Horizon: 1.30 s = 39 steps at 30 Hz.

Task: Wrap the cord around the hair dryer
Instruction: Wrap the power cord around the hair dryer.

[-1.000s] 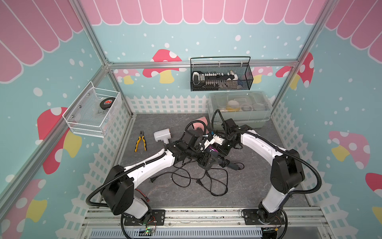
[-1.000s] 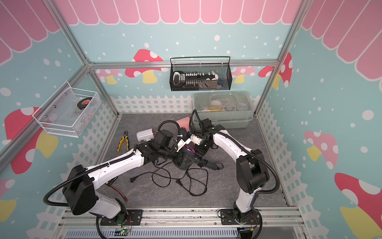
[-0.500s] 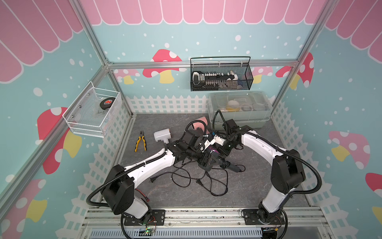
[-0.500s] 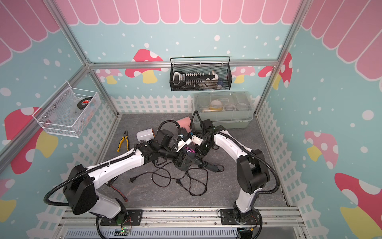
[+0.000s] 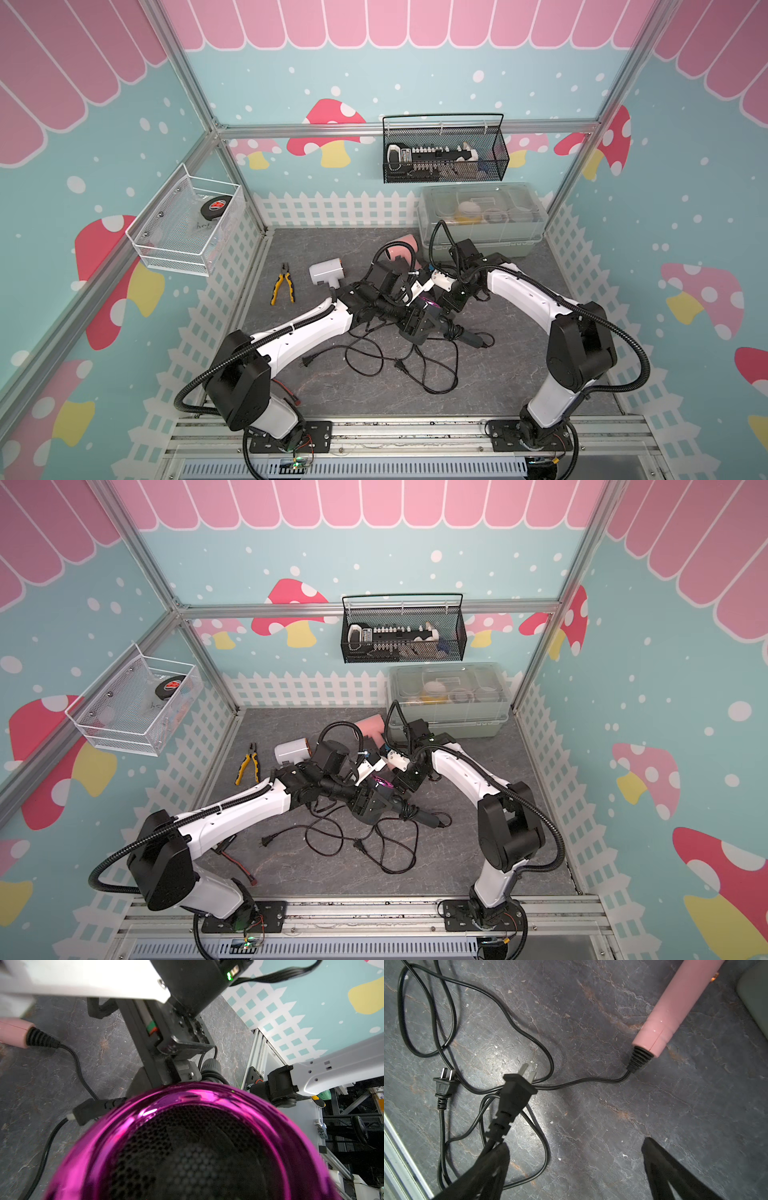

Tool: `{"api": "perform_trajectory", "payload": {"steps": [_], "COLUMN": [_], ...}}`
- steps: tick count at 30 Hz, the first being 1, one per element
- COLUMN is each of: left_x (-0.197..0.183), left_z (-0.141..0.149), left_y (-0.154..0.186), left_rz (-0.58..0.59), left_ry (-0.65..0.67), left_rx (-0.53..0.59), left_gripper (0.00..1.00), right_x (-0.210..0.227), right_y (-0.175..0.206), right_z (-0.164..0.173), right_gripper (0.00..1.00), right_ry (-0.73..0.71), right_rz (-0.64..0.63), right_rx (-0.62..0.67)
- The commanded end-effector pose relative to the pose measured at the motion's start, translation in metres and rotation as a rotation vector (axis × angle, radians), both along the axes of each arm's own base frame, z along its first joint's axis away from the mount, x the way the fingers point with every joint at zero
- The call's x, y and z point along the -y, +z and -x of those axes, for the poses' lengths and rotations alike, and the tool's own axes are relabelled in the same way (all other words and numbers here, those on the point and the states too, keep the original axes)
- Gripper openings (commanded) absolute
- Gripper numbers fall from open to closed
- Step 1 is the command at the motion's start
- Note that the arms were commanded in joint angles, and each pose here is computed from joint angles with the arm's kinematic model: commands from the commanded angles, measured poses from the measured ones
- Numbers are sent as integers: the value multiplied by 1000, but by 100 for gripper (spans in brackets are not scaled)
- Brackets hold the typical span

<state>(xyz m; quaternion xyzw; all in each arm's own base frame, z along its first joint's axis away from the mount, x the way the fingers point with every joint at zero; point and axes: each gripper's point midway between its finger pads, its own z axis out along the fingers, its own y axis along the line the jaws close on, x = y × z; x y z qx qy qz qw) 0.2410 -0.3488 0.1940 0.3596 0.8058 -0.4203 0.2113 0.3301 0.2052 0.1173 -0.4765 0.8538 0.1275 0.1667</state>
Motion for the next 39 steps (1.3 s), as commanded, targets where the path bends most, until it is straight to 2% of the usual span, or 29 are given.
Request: {"api": "perform_trajectory", "payload": {"steps": [1, 9, 13, 21, 39], "left_x": [15, 14, 16, 14, 15], "left_z": [-25, -28, -26, -25, -21], "left_y": [55, 57, 46, 37, 35], "left_rz": [160, 209, 207, 234, 232], "left_ry": [19, 30, 14, 14, -9], "left_rx": [172, 176, 159, 130, 119], "left_gripper": [0, 0, 0, 0, 0], "right_x": [-14, -9, 3, 31, 63], "right_y": [12, 9, -1, 4, 21], "right_z": [20, 23, 18, 4, -15], "right_gripper": [99, 99, 99, 98, 99], "right_ry": [34, 26, -25, -171, -341], "right_rz": [-62, -46, 22, 88, 86], "right_rx": [-34, -36, -28, 12, 51]}}
